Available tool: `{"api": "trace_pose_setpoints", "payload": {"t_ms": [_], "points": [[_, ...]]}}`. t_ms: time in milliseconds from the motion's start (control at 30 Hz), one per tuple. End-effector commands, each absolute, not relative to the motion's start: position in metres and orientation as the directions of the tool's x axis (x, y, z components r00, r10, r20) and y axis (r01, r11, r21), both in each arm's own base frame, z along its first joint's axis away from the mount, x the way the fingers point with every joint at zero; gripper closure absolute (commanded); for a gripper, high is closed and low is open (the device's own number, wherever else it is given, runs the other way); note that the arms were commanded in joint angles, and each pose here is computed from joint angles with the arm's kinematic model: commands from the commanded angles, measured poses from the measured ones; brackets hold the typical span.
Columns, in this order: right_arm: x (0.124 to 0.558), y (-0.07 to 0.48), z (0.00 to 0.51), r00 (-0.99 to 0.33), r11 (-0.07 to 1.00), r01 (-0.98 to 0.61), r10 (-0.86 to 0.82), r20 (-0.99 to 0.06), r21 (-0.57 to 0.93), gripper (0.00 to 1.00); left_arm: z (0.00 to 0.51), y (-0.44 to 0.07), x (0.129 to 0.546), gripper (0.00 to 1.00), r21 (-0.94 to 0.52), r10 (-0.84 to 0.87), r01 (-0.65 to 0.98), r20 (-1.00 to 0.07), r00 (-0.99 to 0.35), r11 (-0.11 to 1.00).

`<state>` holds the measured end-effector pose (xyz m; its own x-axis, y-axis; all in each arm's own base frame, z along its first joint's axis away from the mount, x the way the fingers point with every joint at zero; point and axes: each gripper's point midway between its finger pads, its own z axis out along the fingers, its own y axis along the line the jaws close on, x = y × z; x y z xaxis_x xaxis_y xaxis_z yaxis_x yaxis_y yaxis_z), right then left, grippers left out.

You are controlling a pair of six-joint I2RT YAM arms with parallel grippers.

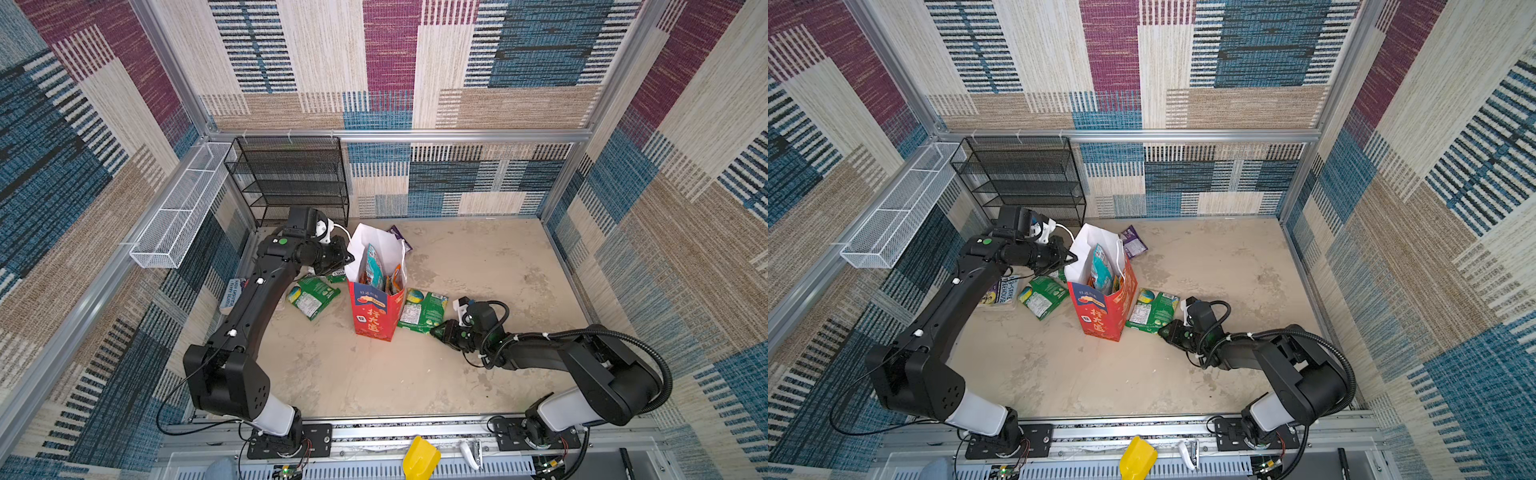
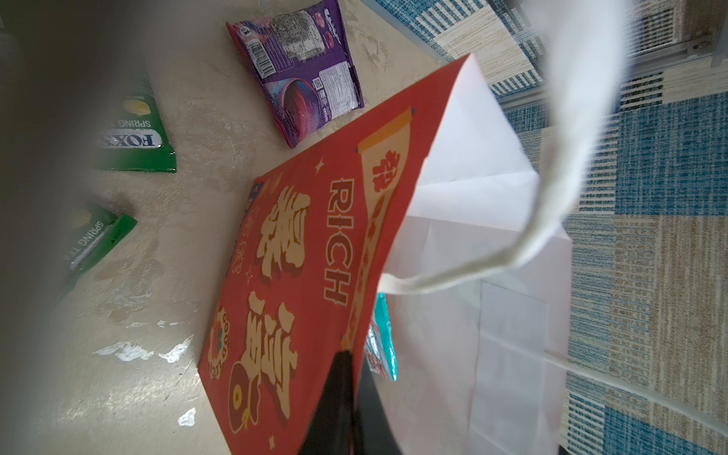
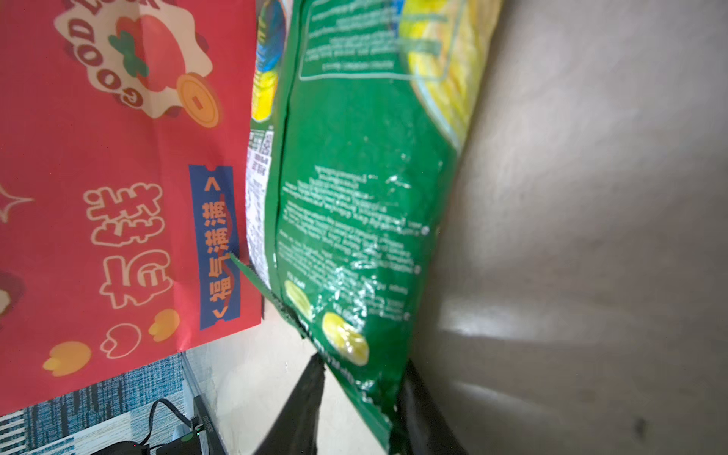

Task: Place the snacks into the paper bag
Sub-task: 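Lower the right gripper onto the green packet and grasp its edge, then lift the green packet with the right gripper and carry it above the bag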

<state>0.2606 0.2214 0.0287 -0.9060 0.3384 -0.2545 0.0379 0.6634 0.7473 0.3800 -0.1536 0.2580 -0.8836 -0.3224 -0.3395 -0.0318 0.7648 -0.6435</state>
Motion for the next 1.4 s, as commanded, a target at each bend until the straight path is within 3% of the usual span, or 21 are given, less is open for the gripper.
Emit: {"api": "trace_pose_setpoints", "payload": {"t_ms": [0,467,833,1367], "points": [[0.259,0.218,0.027,-0.902,0.667,0.060,0.356,-0.246,0.743,0.77,0.264,-0.155,0.383,0.92,-0.659,-0.332,-0.019,-0.354,-0.875,0.752],[0.267,0.214,0.097,-0.847,0.649,-0.061,0.368,-0.383,0.759,1.00,0.264,-0.154,0.384,0.92,-0.656,-0.332,-0.019,-0.356,-0.873,0.755],[0.275,0.205,0.193,-0.743,0.656,-0.190,0.390,-0.544,0.731,1.00,0.264,-0.155,0.384,0.92,-0.659,-0.331,-0.019,-0.353,-0.875,0.752],[0.281,0.208,0.316,-0.627,0.611,-0.353,0.408,-0.664,0.708,1.00,0.275,-0.157,0.380,0.92,-0.673,-0.329,0.007,-0.370,-0.869,0.739]]}}
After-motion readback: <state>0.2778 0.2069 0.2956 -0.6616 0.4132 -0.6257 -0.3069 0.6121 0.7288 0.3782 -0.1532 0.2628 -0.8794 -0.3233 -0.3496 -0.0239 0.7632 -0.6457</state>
